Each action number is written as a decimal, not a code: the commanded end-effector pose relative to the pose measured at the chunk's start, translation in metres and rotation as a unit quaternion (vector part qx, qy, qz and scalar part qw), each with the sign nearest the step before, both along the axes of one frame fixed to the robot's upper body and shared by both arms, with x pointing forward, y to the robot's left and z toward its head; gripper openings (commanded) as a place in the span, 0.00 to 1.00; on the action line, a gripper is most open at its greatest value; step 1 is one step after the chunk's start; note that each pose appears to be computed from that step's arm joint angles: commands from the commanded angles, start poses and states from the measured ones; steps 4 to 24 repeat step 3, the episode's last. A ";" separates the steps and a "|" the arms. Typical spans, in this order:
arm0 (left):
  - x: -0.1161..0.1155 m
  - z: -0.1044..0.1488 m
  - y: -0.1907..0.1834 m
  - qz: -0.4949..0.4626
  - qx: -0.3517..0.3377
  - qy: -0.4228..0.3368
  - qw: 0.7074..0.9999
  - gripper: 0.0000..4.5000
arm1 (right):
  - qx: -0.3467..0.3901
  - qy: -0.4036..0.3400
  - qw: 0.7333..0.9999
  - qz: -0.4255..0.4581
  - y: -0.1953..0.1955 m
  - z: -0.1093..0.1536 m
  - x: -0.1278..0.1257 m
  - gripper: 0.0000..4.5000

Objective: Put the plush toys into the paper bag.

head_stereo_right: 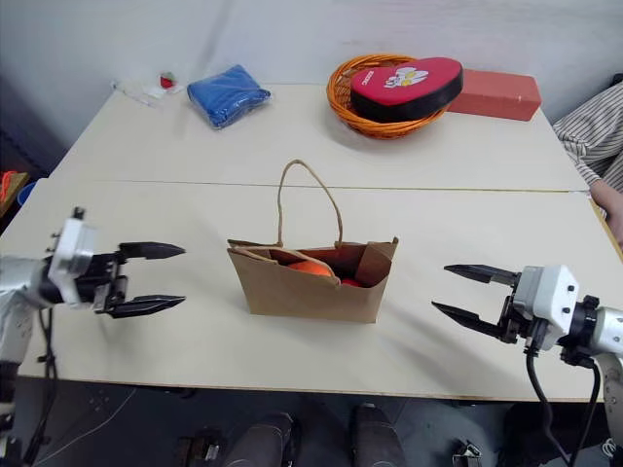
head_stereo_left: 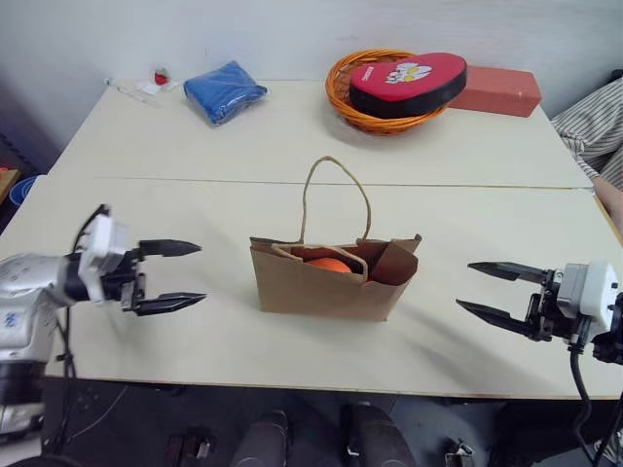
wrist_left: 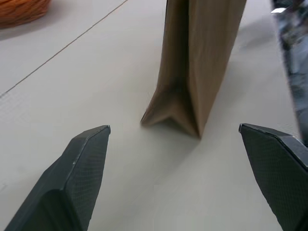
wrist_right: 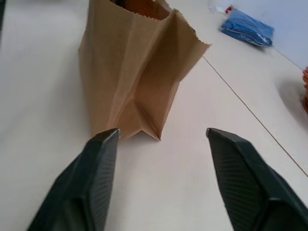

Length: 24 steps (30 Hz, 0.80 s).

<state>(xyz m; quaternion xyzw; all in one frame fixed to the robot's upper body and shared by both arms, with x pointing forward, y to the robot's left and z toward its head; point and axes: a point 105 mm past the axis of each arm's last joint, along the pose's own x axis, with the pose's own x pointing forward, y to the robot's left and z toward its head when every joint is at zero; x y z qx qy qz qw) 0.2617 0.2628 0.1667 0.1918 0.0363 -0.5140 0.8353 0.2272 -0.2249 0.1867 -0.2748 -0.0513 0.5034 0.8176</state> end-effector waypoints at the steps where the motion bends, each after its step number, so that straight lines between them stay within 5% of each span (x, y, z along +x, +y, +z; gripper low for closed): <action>1: -0.011 0.012 0.014 0.047 0.027 -0.052 0.997 1.00 | -0.005 -0.011 1.000 0.021 0.000 0.005 0.001 0.95; 24: -0.017 0.011 0.017 0.058 0.027 -0.054 0.996 1.00 | -0.011 -0.002 1.000 0.028 -0.001 0.002 0.003 0.99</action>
